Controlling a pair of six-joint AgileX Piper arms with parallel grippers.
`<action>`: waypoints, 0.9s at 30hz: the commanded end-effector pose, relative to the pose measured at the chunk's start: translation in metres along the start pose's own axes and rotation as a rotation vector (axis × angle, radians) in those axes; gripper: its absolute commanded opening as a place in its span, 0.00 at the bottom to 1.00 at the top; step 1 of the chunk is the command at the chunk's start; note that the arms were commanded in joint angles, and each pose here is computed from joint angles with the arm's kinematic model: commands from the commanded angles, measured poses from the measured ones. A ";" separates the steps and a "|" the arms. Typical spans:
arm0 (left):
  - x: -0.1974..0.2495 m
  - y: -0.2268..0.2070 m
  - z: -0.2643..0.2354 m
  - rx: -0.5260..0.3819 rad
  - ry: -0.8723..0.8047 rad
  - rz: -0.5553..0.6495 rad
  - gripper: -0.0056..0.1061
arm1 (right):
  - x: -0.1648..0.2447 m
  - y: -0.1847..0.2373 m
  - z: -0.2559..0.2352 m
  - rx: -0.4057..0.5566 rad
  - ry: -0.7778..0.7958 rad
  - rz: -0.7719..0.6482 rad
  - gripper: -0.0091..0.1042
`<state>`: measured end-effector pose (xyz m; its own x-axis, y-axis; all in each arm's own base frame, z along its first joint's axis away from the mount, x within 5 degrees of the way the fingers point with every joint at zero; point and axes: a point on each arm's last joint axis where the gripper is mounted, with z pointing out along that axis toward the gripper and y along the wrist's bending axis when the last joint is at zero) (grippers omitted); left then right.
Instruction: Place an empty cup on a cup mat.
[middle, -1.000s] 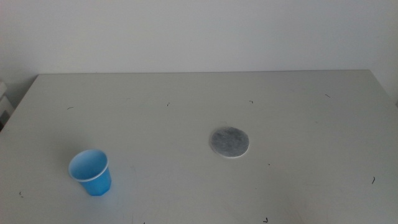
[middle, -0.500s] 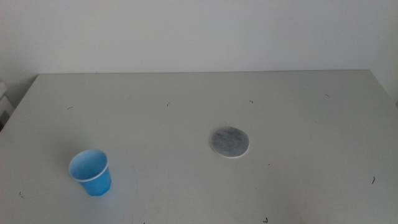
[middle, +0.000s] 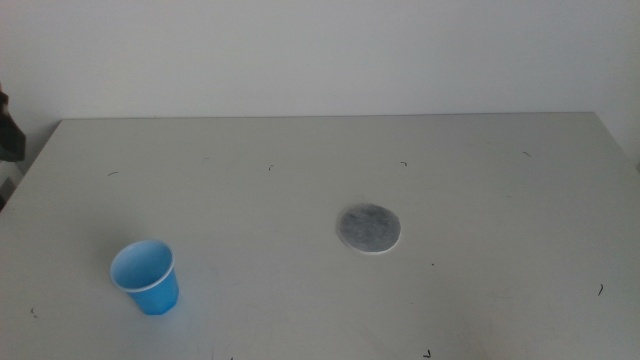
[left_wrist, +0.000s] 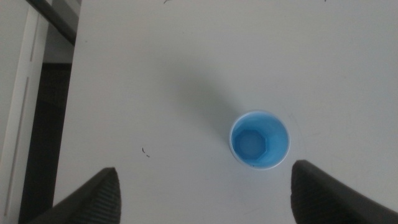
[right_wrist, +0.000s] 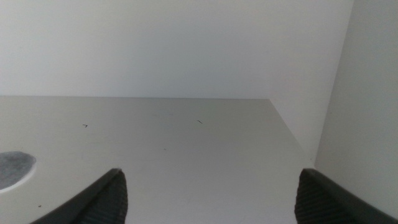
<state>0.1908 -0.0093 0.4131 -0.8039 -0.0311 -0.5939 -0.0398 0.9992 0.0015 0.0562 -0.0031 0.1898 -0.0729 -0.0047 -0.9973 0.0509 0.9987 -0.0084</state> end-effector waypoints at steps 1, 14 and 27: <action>-0.008 -0.002 -0.005 0.015 -0.050 -0.003 0.98 | -0.012 0.000 -0.003 -0.001 -0.109 -0.017 0.91; -0.014 -0.008 0.016 0.041 0.020 -0.014 0.98 | -0.012 0.000 -0.003 -0.001 -0.109 -0.017 0.91; -0.021 -0.015 0.064 0.043 0.209 -0.014 0.98 | -0.012 0.000 -0.003 -0.001 -0.109 -0.017 0.91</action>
<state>0.2480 -0.0190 0.3639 -0.9198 -0.0403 -0.3902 -0.0325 0.9991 -0.0265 0.0562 -0.0031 0.1898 -0.0729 -0.0047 -0.9973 0.0509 0.9987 -0.0084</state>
